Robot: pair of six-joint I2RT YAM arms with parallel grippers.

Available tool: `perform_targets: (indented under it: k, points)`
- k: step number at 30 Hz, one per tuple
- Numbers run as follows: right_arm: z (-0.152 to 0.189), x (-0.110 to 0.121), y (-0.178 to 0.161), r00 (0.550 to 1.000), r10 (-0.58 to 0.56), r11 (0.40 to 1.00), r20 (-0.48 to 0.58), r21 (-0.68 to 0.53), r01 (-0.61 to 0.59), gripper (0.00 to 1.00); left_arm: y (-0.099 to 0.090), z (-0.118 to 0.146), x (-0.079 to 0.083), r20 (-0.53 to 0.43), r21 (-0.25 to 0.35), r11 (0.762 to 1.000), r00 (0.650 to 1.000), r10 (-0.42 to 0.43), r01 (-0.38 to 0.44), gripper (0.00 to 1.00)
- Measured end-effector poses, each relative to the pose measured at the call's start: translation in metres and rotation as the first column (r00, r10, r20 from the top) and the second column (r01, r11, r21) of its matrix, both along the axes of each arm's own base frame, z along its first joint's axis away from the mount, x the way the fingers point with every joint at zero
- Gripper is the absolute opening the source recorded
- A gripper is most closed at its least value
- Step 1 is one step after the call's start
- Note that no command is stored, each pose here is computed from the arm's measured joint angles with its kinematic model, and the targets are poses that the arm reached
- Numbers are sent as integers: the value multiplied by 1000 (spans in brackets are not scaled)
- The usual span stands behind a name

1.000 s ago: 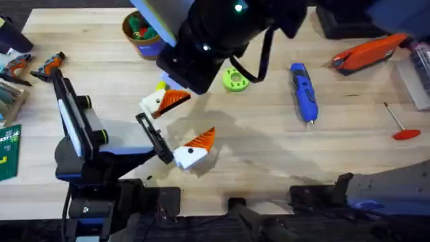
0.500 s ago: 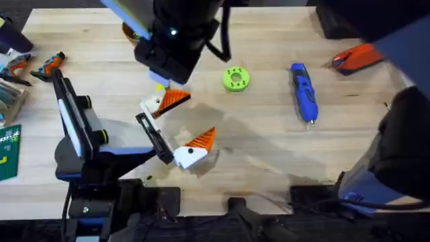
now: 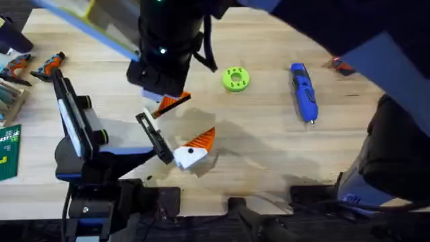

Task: Pick up the gripper from the table and insert it into the empty holder that is missing its gripper. Then pick up a screw, insert it into the mounting hole, and use the screwdriver to tighten it. Finally, clean up the table by picking up the vegetable and placing it into the bucket.

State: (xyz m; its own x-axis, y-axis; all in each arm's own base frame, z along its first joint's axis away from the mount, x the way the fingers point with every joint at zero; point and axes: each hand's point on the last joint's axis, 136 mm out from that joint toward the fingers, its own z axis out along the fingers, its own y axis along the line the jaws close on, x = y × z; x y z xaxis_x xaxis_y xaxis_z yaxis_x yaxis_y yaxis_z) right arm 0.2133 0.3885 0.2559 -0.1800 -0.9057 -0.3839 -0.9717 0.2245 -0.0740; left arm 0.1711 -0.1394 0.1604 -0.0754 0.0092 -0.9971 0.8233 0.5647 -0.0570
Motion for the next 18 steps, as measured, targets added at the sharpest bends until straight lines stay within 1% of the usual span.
perform_targets:
  k: [6,18]
  points:
    - [2,-4,7,999,52,999,17,12,-52,6,0,0,0,0,0,1000,1000,0,0,986]
    - [-14,-2,11,998,65,998,1,-23,-65,6,0,0,0,0,0,1000,1000,0,0,986]
